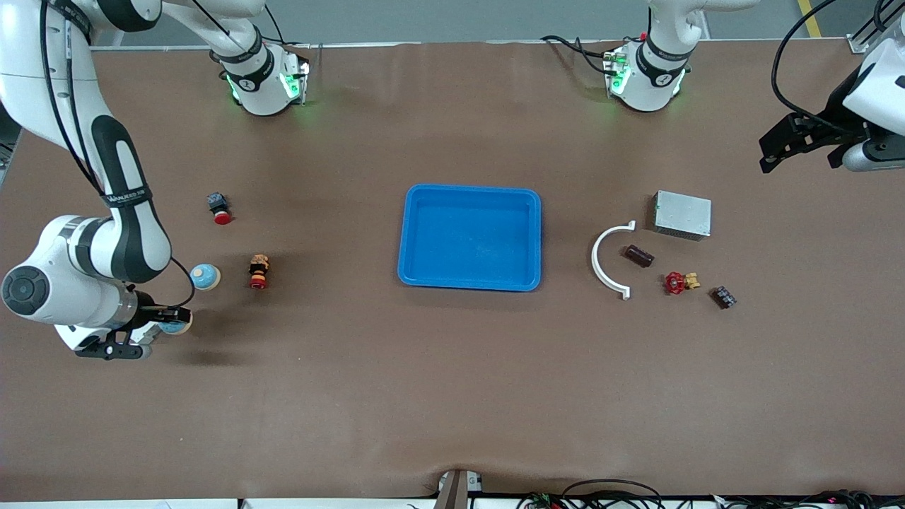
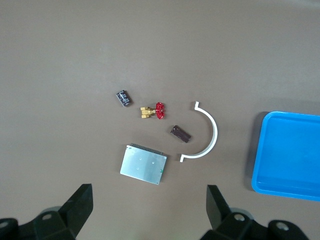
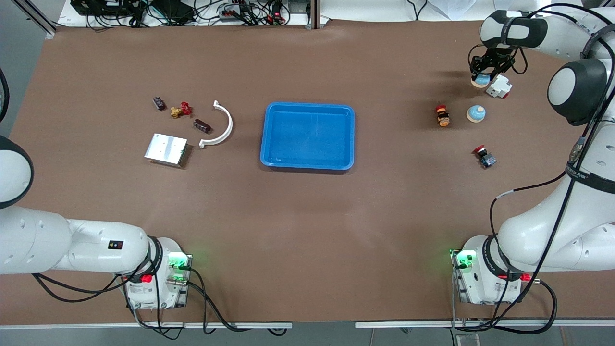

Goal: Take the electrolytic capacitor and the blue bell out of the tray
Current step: 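Lower the bell beside the white module and open the right gripper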

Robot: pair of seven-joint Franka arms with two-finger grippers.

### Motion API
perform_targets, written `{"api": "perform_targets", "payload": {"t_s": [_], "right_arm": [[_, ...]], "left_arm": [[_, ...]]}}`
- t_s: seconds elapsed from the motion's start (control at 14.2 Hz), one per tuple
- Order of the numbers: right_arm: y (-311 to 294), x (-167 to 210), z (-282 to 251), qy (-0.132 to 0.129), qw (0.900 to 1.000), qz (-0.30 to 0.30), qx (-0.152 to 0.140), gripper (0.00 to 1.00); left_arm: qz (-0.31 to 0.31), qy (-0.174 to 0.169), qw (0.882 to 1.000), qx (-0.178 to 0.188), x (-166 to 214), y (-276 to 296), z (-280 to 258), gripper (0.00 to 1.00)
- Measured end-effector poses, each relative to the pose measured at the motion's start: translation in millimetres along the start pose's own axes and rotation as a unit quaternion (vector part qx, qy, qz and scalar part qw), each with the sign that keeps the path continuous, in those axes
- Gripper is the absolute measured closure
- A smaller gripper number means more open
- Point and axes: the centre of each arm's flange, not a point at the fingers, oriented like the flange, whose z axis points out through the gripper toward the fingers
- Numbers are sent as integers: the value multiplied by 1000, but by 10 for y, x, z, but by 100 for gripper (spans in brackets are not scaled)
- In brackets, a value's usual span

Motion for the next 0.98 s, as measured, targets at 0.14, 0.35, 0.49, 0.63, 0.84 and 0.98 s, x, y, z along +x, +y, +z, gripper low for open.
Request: {"api": "perform_targets", "payload": {"t_s": [0.14, 0.35, 0.49, 0.63, 0.84, 0.98], "right_arm": [[1, 3, 52, -1, 1000, 0, 0, 37], [46, 7, 131, -2, 1000, 3, 0, 37], [89, 16, 175, 2, 1000, 7, 0, 37], [111, 28, 229, 6, 1000, 8, 0, 37], [104, 46, 277, 12, 1000, 8, 0, 37], [93, 50, 292, 13, 1000, 8, 1, 37]], "left_arm": [[1, -5, 1000, 0, -11, 1, 11, 0], [2, -14, 1000, 1, -36, 6, 22, 0], [2, -16, 1000, 1, -39, 5, 24, 0], [2, -16, 1000, 1, -40, 5, 24, 0], [2, -16, 1000, 1, -40, 5, 23, 0], [2, -16, 1000, 1, -39, 3, 23, 0]]}}
